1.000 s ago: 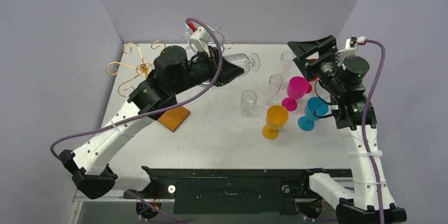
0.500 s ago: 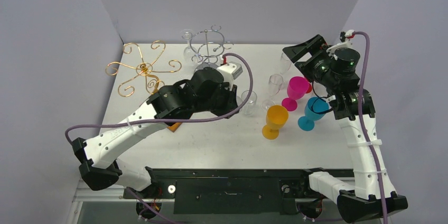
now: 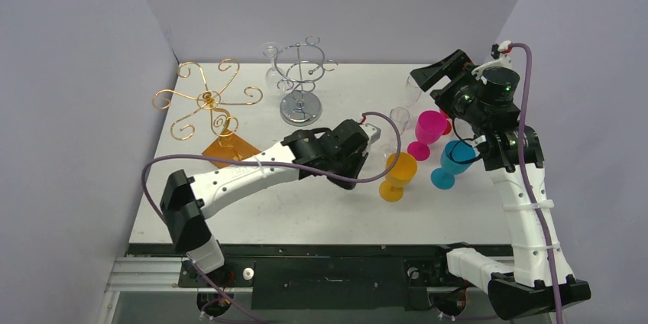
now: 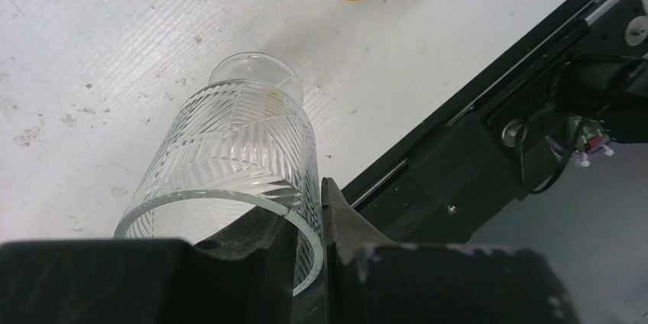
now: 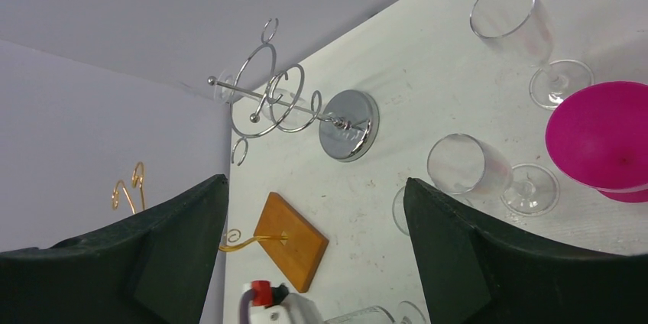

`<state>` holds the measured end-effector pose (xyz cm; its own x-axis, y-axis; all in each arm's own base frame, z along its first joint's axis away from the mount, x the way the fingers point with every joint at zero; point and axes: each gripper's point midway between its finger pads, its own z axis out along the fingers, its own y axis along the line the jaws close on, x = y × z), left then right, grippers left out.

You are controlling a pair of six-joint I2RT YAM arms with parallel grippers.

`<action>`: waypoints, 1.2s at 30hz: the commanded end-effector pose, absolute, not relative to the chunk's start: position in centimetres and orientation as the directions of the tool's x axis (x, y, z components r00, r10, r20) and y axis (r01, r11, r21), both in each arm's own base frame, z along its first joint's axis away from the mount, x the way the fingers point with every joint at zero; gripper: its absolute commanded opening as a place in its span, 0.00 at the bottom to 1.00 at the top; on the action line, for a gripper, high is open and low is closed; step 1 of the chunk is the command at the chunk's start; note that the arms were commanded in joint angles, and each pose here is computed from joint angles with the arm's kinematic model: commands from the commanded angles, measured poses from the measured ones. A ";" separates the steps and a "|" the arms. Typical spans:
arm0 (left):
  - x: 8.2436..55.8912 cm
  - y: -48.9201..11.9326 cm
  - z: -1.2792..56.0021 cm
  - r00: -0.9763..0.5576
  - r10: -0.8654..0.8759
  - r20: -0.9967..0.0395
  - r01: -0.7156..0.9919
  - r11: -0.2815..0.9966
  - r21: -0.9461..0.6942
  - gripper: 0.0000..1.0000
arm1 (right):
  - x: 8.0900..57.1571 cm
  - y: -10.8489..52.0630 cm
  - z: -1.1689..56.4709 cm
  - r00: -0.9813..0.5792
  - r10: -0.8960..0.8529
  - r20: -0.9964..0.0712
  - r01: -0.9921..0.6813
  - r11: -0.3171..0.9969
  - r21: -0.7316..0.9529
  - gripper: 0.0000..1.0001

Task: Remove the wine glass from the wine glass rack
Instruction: Place the wine glass at the center of the board.

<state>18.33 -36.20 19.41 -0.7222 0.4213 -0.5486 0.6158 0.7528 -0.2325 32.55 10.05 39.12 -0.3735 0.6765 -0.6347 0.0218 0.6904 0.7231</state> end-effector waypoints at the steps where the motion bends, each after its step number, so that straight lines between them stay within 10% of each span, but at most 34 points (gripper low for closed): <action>1: 19.2 -39.2 18.3 -0.696 0.425 -0.579 0.648 0.719 -0.251 0.00 | 32.5 9.6 40.9 -0.327 0.667 -0.669 0.000 0.708 0.706 0.80; 17: 20.4 -40.5 11.8 -0.724 0.482 -0.494 0.629 0.756 -0.183 0.00 | 32.2 8.5 40.5 -0.303 0.661 -0.686 0.039 0.728 0.685 0.80; 36: 20.4 -40.0 17.3 -0.687 0.459 -0.563 0.646 0.741 -0.183 0.47 | 32.4 8.6 40.2 -0.306 0.660 -0.686 0.039 0.729 0.684 0.80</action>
